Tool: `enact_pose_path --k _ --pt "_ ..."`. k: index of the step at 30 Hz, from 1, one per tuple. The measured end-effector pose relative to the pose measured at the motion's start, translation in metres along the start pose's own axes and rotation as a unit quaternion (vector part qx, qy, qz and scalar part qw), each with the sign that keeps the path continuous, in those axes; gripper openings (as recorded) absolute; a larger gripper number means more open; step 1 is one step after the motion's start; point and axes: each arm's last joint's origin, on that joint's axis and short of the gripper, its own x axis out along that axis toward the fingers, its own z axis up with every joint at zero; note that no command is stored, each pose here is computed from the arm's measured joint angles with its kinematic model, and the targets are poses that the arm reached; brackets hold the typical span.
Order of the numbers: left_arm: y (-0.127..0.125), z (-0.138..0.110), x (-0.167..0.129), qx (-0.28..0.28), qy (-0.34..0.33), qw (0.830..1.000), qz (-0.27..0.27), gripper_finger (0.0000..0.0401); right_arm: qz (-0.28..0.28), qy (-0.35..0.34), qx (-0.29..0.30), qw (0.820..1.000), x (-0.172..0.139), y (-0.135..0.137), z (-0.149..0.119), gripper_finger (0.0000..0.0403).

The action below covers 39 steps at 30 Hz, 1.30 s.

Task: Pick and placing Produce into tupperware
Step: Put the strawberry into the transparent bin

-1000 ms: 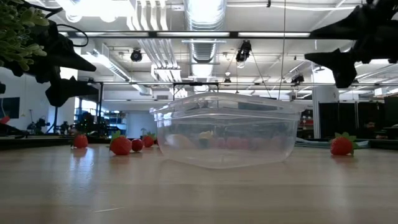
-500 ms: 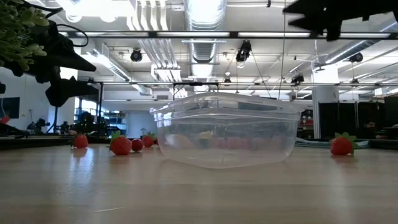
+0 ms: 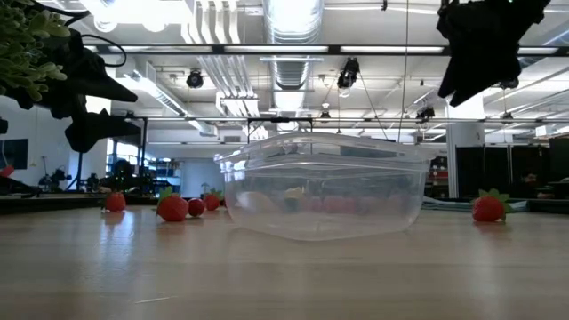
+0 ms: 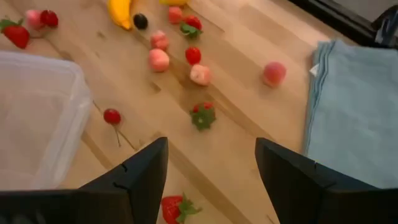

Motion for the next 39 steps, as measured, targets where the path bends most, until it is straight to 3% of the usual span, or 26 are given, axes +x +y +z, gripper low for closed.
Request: enact_pose_path --k 7,13,20,26,33,39 --pt "0.0 0.0 0.0 0.0 0.0 1.0 0.0 0.0293 0.014 0.01 -0.056 0.998 -0.003 0.012 0.012 0.0233" --pt "0.0 0.0 0.0 0.0 0.0 1.0 0.0 0.0293 0.027 0.056 -0.062 0.996 -0.003 0.02 0.018 0.0233" --pt "0.0 0.0 0.0 0.0 0.0 1.0 0.0 0.0293 -0.102 0.199 -0.05 0.973 0.026 0.015 -0.005 0.0233" --pt "0.0 0.0 0.0 0.0 0.0 1.0 0.0 0.0293 -0.152 0.261 -0.111 0.947 0.056 0.025 -0.018 0.0233" --pt "0.0 0.0 0.0 0.0 0.0 1.0 0.0 0.0293 -0.073 0.344 -0.251 0.902 0.086 0.043 -0.028 0.0233" --pt "0.0 0.0 0.0 0.0 0.0 1.0 0.0 0.0293 0.015 0.348 -0.38 0.857 0.094 0.052 -0.033 0.0233"
